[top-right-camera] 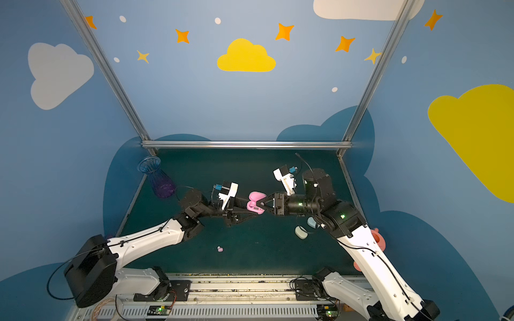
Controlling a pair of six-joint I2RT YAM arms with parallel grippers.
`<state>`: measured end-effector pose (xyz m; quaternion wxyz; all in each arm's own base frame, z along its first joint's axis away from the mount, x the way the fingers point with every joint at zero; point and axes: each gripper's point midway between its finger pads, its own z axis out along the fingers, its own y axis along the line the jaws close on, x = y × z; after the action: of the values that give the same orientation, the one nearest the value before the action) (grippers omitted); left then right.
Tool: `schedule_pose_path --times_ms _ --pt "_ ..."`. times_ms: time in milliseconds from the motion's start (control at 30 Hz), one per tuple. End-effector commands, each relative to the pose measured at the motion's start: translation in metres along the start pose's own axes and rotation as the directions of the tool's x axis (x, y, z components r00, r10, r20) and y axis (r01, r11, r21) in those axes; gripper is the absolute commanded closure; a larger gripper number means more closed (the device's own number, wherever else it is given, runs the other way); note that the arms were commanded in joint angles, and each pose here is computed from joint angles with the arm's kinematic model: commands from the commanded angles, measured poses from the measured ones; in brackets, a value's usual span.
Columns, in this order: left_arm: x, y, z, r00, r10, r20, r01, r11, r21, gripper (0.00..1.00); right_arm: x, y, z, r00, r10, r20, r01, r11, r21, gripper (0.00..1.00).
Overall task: Insert wireless bluetooth earbuds into charging case
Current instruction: Insert the wireless bluetooth earbud into the charging case.
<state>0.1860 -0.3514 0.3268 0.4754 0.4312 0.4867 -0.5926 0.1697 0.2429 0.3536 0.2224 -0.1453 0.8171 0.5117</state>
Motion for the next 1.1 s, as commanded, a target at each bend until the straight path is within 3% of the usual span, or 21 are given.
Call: schedule_pose_path --times_ms 0,267,1067 --pt "-0.015 -0.013 -0.002 0.998 0.061 0.035 -0.062 0.998 0.030 0.91 -0.005 0.000 -0.005 1.000 -0.020 0.023 0.019 0.999 0.036 0.53" --pt "-0.013 -0.014 0.000 0.998 0.054 0.029 -0.055 0.998 0.038 0.91 -0.011 0.007 -0.004 0.999 -0.034 0.027 0.033 0.999 0.025 0.44" --pt "-0.009 -0.007 0.002 0.999 0.043 0.019 -0.044 0.999 0.005 0.91 -0.001 0.008 -0.018 1.000 -0.010 0.016 0.009 0.997 0.072 0.39"
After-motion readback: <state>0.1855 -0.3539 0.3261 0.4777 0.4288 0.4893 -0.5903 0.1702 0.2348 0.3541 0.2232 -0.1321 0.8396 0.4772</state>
